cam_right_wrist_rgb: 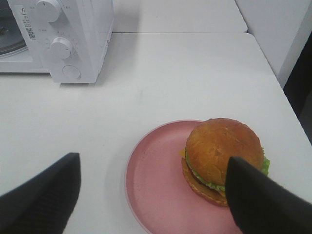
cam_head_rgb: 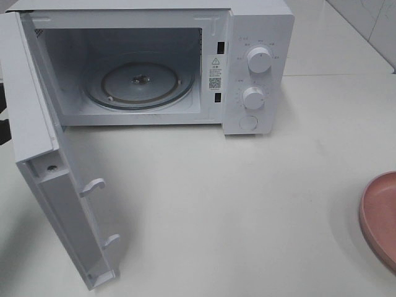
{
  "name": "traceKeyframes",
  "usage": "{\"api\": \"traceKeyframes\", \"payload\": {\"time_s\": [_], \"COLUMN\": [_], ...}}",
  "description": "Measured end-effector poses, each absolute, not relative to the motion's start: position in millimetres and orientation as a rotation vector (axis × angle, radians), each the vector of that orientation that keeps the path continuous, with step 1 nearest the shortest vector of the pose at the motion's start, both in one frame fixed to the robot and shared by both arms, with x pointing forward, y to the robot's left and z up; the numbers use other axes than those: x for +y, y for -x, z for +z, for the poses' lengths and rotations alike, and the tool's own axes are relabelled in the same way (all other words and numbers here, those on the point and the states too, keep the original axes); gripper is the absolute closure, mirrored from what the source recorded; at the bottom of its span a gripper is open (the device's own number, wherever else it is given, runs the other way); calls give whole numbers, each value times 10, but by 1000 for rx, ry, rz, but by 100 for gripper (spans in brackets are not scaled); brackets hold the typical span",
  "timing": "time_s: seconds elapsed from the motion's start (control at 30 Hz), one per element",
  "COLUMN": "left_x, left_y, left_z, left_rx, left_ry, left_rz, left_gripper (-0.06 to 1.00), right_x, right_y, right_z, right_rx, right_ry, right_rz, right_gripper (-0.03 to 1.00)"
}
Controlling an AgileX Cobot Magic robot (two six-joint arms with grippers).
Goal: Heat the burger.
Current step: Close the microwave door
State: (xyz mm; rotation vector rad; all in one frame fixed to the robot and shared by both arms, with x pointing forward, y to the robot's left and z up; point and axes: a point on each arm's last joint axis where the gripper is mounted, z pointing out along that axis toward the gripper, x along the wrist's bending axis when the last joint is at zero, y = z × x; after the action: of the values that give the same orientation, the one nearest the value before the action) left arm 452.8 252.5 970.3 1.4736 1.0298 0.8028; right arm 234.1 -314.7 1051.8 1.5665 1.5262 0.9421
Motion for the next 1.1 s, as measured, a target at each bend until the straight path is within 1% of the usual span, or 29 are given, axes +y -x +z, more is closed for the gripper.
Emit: {"api": "traceKeyframes", "payload": {"time_s": [0.13,0.23,0.6,0.67,0.77,0.83,0.93,1.0,1.1], "left_x": [2457,2319,2015,1879,1841,1700,1656,1495,1384], "left_y": [-4627,-4756,-5062,-5190,-5222,-5340,-5368,-5491,-5569], "left_z": [9686,9668,9626,9616,9612,9597,9593,9583,9565], "left_rx": [1042,1016,1038,1047,1051,1067,1061,1055,1052], "left_ry": [-1470,-1486,-1456,-1436,-1429,-1403,-1402,-1382,-1373], "left_rz": [802,779,750,745,744,736,732,717,706], "left_gripper": [94,94,94,94,94,94,94,94,94], "right_x": [-3147,-3147,-3147,-3147,-3147,-3147,-3147,-3147,-3147], "right_y": [-2341,-2341,-2341,-2341,-2341,-2341,-2341,-2341,-2341], "right_z": [10518,10518,10518,10518,10518,10518,10518,10518,10518], "right_rx": [1526,1526,1526,1526,1526,1526,1526,1526,1526], "right_ry": [-1567,-1567,-1567,-1567,-1567,-1567,-1567,-1567,-1567], "right_rz": [942,942,942,942,942,942,942,942,942], "right_gripper": [20,20,20,20,20,20,20,20,20]}}
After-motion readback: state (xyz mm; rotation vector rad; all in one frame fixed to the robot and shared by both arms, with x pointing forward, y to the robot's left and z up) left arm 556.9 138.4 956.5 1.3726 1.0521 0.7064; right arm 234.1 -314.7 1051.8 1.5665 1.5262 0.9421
